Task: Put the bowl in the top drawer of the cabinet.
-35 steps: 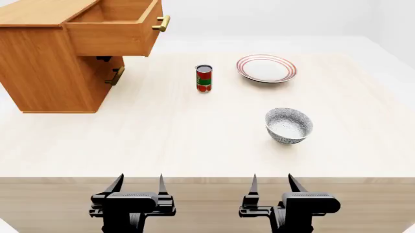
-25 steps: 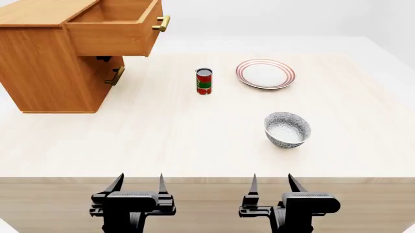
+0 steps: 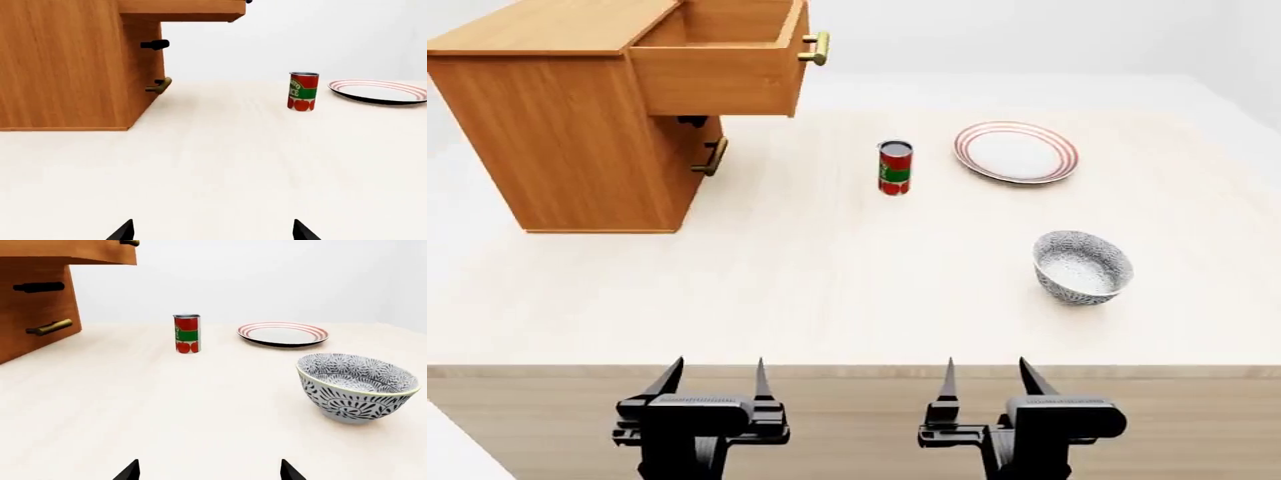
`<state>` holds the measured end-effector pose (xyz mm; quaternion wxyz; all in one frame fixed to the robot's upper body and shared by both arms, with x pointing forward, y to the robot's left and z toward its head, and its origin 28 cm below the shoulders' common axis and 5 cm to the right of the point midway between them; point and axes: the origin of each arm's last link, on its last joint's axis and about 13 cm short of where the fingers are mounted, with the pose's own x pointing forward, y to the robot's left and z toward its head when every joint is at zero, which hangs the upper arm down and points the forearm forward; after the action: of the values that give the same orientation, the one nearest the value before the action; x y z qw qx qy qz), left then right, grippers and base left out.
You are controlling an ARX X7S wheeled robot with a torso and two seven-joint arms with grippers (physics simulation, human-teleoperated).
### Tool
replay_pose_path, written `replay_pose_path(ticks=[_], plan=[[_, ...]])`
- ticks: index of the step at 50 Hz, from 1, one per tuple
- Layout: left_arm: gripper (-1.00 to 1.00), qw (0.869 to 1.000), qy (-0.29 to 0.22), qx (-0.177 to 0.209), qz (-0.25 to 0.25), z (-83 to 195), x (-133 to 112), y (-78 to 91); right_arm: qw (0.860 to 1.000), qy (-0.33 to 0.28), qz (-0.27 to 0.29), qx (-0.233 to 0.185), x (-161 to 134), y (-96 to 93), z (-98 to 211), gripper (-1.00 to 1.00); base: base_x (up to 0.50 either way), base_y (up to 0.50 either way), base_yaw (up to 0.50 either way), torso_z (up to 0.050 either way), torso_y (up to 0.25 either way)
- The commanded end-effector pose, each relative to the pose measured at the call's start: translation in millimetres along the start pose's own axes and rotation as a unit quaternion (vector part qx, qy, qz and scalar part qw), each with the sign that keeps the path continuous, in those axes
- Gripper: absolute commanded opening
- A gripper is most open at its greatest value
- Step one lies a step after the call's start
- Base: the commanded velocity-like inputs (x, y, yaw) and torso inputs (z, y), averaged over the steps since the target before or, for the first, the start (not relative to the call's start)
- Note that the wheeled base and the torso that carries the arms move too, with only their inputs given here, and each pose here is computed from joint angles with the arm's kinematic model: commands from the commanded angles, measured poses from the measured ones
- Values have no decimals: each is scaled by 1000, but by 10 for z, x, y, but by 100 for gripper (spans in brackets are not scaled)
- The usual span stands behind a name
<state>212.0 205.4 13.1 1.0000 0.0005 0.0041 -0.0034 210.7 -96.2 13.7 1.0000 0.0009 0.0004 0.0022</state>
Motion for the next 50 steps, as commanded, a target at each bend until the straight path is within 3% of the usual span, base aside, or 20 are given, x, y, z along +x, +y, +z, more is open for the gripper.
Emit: replay_pose_path(ticks=[1, 38, 50], plan=[[100, 1000, 1, -1, -1, -8, -54, 2, 1000, 1, 1, 1, 10, 5, 1, 100, 0, 398, 0, 0, 0], [100, 1000, 5, -4, -2, 3, 61, 6, 1000, 4, 3, 5, -4, -11, -10, 100, 0, 421, 0, 0, 0], [100, 1000, 14, -1, -4, 47, 39, 12, 1000, 6, -5, 2, 27, -15, 61, 100, 0, 0, 0, 0, 0]])
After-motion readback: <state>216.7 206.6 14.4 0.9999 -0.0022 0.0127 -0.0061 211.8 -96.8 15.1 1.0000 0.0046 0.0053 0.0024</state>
